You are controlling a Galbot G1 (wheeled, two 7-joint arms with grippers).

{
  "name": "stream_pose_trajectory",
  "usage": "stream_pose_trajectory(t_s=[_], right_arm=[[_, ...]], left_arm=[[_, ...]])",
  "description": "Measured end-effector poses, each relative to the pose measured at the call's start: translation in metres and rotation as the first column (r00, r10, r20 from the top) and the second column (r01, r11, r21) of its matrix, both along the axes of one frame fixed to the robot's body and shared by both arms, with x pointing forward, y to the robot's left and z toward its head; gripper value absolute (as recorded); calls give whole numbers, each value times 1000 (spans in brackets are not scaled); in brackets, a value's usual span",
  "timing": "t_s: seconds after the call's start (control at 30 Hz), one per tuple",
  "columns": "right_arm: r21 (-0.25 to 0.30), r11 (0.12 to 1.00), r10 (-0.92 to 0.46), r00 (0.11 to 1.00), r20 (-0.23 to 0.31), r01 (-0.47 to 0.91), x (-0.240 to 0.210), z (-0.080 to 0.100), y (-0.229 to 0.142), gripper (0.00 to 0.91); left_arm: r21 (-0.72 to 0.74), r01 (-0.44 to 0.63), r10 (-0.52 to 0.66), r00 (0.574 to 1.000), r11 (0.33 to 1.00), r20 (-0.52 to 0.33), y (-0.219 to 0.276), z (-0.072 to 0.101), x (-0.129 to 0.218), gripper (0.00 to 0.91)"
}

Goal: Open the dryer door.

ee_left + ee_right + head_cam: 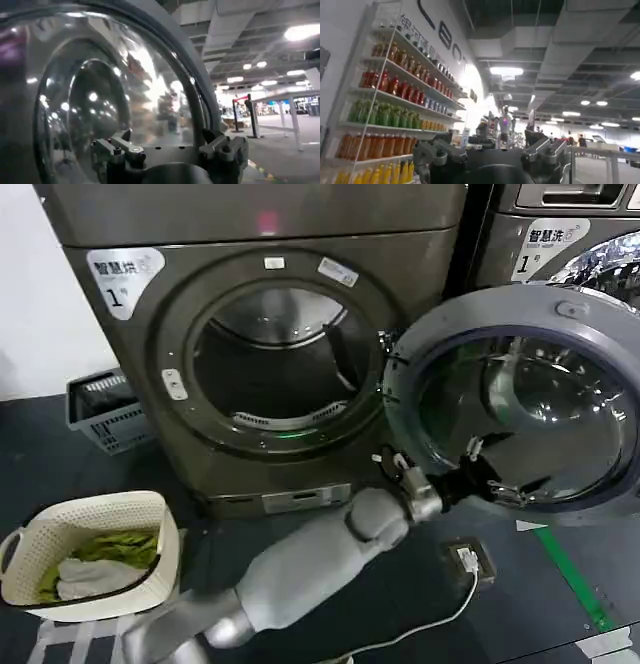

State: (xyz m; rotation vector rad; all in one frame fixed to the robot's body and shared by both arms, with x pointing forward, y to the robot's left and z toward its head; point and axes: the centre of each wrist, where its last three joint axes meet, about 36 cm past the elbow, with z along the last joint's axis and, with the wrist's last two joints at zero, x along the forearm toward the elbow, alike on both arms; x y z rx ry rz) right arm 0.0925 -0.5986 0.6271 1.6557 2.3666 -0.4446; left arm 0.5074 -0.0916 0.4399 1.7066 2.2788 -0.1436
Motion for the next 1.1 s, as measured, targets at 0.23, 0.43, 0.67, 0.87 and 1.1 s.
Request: stream_pose_trajectory(t_s=[0.23,0.43,0.67,0.87,1.1], right_arm=[[-11,1000,-8,1000,-7,8,-1,0,-2,907],[-24,1000,-2,1000,-5,2,2,5,-3,907],[-74,997,-10,1000,-28,8,1,14,-1,907],[-115,993,-26,999,-40,21,-1,20,2,907],[-129,991,-33,998,-47,26,0,20,3,907]], left_arm=[[-140,-32,43,996,990,78,19,-18,-4,907],[-235,-27,59,990,972,131,39,-25,-10,907],[-240,-38,87,976,970,197,83,-22,-6,907],[-212,-66,107,976,975,189,139,-20,-9,907],[-54,-80,91,969,995,230,209,-13,-19,907]])
